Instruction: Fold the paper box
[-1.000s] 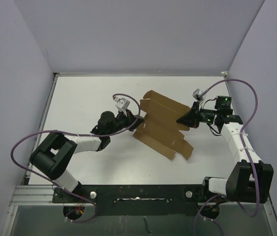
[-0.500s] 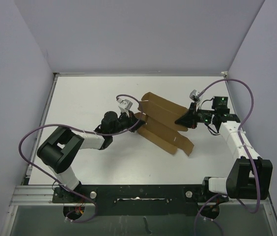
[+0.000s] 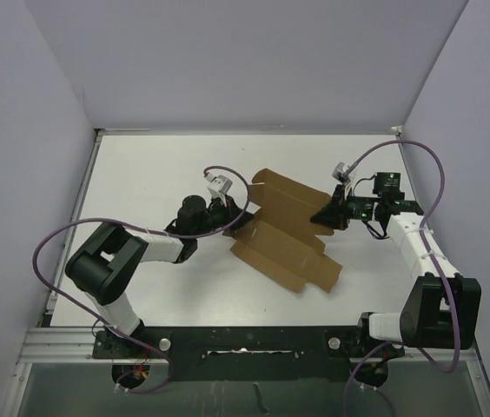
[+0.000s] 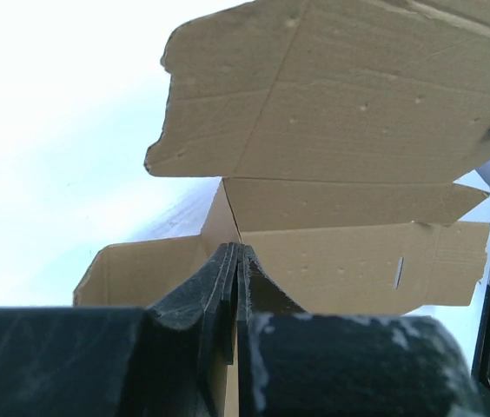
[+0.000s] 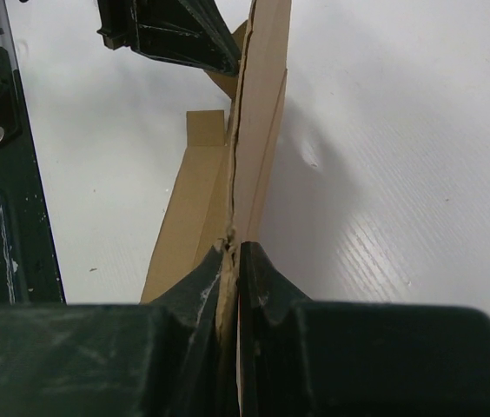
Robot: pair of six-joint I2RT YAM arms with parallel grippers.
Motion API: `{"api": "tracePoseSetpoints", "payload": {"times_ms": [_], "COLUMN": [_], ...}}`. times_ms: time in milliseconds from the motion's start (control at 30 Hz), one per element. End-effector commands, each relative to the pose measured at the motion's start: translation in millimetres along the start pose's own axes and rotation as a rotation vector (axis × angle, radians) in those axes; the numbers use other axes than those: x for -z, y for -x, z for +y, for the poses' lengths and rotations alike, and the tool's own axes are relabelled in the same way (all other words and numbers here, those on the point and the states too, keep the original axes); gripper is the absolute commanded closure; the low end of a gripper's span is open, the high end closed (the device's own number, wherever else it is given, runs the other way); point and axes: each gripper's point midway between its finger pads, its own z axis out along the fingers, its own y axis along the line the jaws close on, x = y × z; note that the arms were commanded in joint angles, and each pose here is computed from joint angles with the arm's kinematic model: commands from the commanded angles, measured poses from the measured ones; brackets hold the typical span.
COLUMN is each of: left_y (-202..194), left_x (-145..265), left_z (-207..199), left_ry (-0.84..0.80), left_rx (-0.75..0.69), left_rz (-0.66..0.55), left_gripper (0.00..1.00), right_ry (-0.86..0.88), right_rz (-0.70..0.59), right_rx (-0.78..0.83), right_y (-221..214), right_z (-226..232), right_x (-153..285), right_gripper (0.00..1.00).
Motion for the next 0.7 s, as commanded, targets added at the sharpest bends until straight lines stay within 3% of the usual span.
{"api": "tracePoseSetpoints", "payload": {"times_ms": [0,67,200,333,467,667], "left_y": [29.7,36.7,39.3,54.4,54.8,21.9], "left_x": [15.2,27.6,59.3,84.5,97.8,99.8], "left_z": [-17.1,-16.8,1.7,12.8,21.0,30.9], "left_ry": [-0.031,-0.004,0.138,0.216,0.335,0.392], "left_rx": [-0.037,-0.042,-0.037,0.002,0.073,0.188], "left_rz": [-0.061,-0.059,-0.005,-0.042,0.047,0.173], "left_gripper": [1.0,0.99,0.83,0.68,0.55,0.49], "right_ry": [0.002,-0.009,-0.017,-0.018,-0.016,-0.016], "right_rz": [-0.008,-0.008,-0.014,-0.019,-0.028,-0.039], "right_rx": [0.065,0.075,0.09,0.098,0.105,0.117], "right_y": [15.1,16.4,19.6,22.1,24.8,29.0], "right_z": [3.8,3.6,4.8,6.3,8.6,11.4], "right_x": [1.8,3.5,6.0,7.4,9.1,11.4], "right_gripper": [1.0,1.0,1.0,1.0,1.0,1.0]}}
